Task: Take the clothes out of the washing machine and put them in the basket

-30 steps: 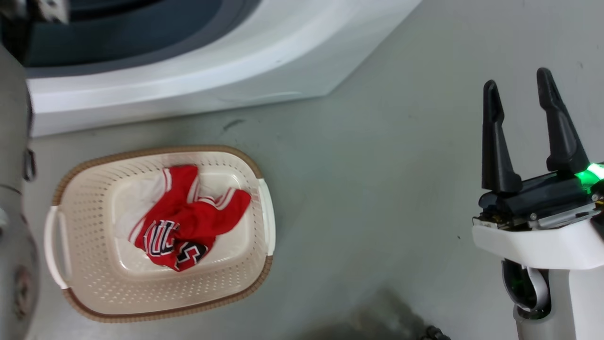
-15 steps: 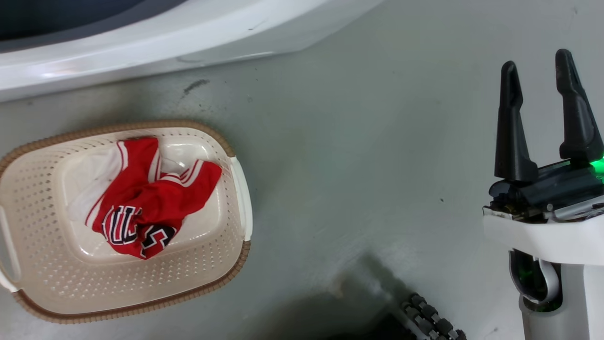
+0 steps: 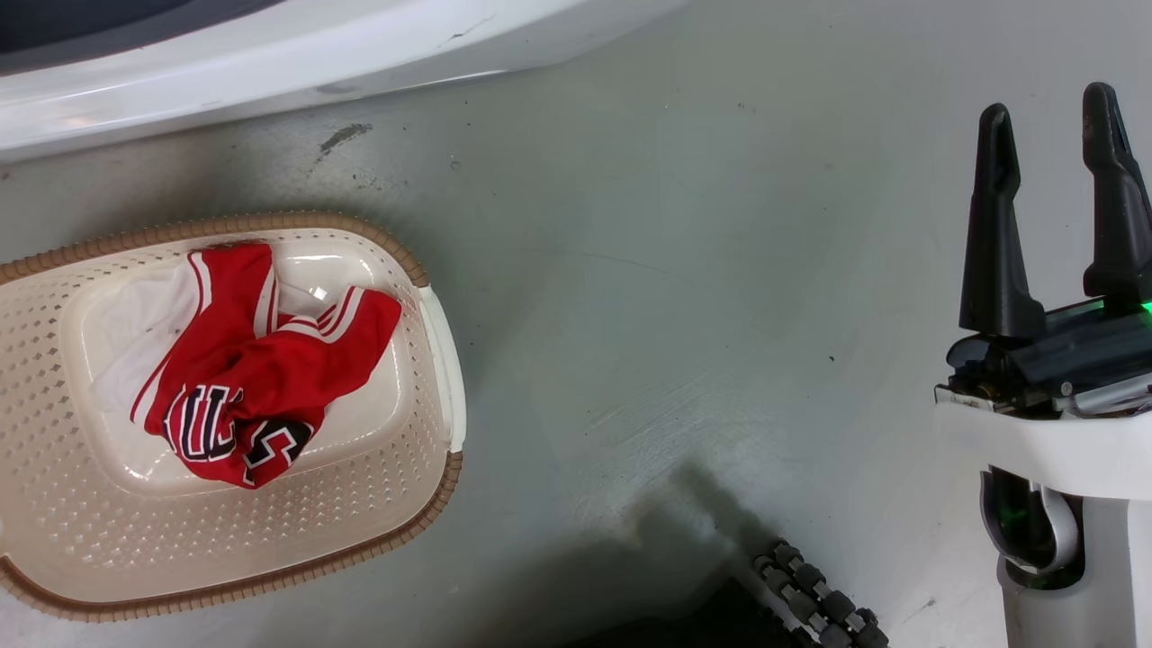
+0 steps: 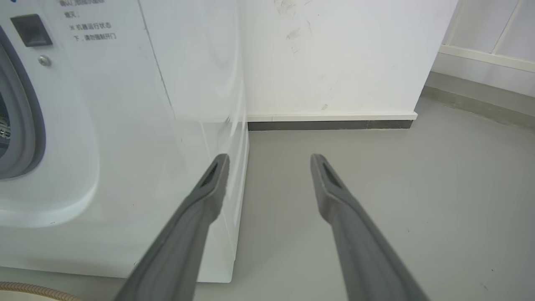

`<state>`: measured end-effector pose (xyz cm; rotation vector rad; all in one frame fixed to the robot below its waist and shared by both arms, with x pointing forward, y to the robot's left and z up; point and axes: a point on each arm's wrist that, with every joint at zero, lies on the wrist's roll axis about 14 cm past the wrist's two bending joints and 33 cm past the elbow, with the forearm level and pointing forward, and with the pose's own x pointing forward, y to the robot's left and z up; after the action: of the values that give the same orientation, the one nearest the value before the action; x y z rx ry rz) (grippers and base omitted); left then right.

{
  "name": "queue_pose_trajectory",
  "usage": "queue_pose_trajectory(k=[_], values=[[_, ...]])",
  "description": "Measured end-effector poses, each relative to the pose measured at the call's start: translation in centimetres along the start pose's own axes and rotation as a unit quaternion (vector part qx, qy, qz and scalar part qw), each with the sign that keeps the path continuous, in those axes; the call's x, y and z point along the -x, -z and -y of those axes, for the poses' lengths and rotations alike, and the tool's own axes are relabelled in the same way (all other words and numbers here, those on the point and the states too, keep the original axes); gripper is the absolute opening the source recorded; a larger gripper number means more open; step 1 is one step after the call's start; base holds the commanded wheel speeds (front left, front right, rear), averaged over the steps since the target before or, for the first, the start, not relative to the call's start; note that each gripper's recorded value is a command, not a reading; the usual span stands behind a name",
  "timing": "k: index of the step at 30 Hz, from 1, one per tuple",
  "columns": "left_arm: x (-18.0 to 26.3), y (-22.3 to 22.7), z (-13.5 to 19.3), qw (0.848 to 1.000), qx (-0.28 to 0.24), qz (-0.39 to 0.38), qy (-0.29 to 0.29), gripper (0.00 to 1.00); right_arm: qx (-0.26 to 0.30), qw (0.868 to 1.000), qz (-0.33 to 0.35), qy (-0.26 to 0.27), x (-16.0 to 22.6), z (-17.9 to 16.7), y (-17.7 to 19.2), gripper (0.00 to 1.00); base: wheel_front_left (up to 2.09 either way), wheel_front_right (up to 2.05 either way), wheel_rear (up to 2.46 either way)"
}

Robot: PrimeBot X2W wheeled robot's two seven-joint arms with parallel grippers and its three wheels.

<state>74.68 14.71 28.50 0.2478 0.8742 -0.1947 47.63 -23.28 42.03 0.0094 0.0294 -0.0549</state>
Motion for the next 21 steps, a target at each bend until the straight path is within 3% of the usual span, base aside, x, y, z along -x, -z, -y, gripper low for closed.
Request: queue_pose_trajectory(k=[3, 4, 5, 6, 21], values=[[-0.1, 0.1, 0.0, 1.000, 0.000, -0.002, 0.000, 1.00, 0.001, 1.000, -0.001, 0.001, 0.0, 0.1, 0.1, 1.00, 0.00, 0.00, 0.00], [-0.1, 0.1, -0.1, 1.000, -0.001, -0.002, -0.001, 0.96, 0.001, 1.000, -0.001, 0.001, -0.1, 0.1, 0.1, 1.00, 0.00, 0.00, 0.00], [-0.1, 0.1, -0.2, 1.000, -0.004, -0.003, -0.002, 0.04, 0.001, 1.000, 0.000, 0.001, -0.1, 0.1, 0.1, 1.00, 0.00, 0.00, 0.00], [0.0, 0.1, -0.3, 1.000, -0.005, -0.002, -0.003, 0.00, 0.001, 1.000, 0.000, 0.001, -0.1, 0.1, 0.1, 1.00, 0.00, 0.00, 0.00], [1.6, -2.6, -1.2, 0.996, -0.012, 0.087, -0.014, 0.00, 0.001, 1.000, 0.012, -0.002, -0.1, -0.1, -0.9, 1.00, 0.00, 0.00, 0.00]])
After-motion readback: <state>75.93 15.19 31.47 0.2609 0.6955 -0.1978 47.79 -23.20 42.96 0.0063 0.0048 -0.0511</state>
